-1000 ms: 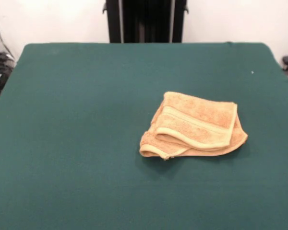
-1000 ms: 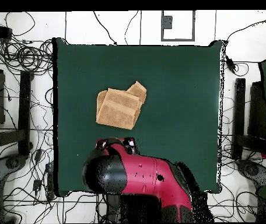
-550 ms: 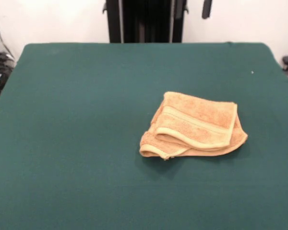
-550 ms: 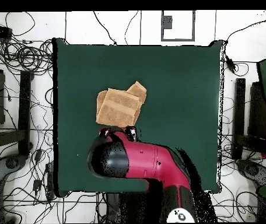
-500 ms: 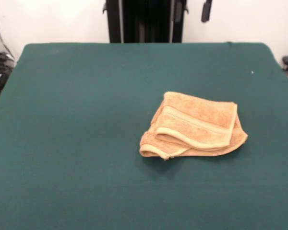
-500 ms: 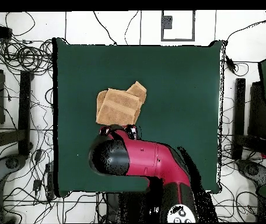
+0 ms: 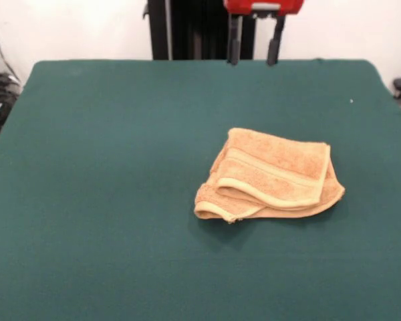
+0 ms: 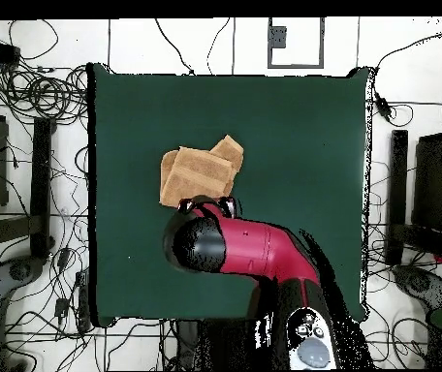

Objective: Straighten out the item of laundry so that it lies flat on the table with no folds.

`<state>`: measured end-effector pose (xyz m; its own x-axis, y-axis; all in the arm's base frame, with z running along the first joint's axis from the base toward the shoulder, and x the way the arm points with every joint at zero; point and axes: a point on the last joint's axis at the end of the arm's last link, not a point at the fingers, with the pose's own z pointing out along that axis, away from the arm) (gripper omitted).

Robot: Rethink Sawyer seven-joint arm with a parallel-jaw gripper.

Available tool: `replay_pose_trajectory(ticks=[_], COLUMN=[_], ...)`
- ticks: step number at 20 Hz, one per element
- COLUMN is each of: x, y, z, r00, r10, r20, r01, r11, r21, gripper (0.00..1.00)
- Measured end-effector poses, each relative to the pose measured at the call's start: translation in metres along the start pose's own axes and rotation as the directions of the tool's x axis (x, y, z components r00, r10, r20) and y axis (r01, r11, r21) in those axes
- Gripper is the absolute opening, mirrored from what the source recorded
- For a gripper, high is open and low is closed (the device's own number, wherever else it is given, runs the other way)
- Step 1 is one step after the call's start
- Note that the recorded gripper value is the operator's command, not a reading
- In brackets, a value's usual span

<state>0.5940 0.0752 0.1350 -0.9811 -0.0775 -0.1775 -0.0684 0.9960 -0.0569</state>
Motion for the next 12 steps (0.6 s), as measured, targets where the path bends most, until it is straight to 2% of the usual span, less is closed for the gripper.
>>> replay_pose_trajectory(ticks=[12], x=[-0.012], y=[-0.019], z=[0.033], r00=[0.997], r10=[-0.001], r20=[0.083], r01=[-0.002], r11=[0.999], r21=[0.034], gripper=[1.0])
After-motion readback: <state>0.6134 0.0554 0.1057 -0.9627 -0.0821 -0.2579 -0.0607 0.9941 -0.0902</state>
